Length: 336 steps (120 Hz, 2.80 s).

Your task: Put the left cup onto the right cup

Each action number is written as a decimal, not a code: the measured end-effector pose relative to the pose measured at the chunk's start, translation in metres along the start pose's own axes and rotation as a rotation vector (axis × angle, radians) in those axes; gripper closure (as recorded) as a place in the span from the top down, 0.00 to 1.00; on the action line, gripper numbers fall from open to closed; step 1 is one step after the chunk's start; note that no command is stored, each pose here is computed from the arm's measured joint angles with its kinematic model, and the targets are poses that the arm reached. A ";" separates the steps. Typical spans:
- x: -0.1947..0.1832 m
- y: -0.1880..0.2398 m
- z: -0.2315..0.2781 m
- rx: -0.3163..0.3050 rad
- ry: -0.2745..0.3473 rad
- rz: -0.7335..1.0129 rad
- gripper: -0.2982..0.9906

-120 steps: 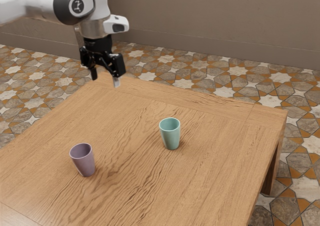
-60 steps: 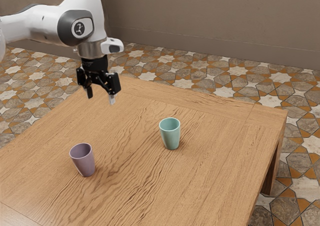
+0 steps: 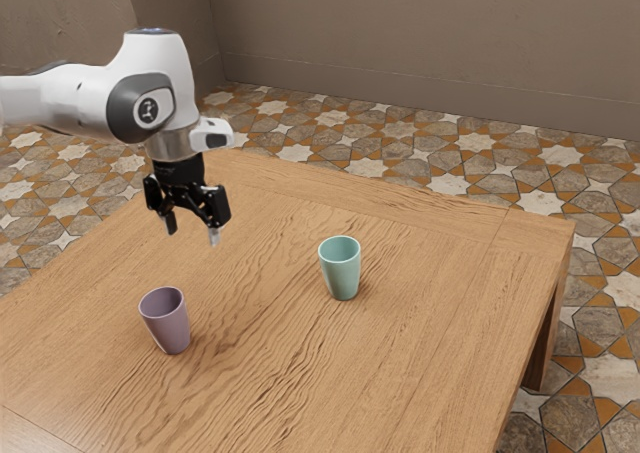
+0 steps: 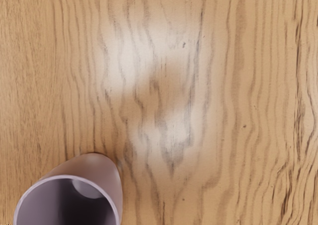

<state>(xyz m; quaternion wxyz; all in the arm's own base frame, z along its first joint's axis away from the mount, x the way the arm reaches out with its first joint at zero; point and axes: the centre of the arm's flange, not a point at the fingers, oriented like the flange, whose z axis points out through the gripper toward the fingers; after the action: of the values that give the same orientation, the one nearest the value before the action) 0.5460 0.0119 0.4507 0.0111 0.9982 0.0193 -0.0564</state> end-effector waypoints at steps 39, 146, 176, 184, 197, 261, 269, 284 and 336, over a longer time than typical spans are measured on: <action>-0.016 -0.010 0.032 -0.021 0.004 -0.030 0.73; -0.041 -0.026 0.078 -0.042 -0.013 -0.089 0.69; -0.038 -0.029 0.087 -0.042 -0.024 -0.096 0.69; -0.036 -0.029 0.092 -0.042 -0.030 -0.097 0.69; -0.034 -0.028 0.100 -0.042 -0.039 -0.097 0.68; -0.026 -0.031 0.123 -0.054 -0.060 -0.113 0.49; -0.026 -0.032 0.123 -0.054 -0.060 -0.114 0.44; -0.025 -0.033 0.123 -0.055 -0.059 -0.116 0.37; -0.027 -0.034 0.125 -0.064 -0.062 -0.129 0.20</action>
<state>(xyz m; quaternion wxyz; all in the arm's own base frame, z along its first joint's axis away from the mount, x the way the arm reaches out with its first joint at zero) 0.5043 0.0420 0.3291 0.0399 0.9918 0.0849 -0.0871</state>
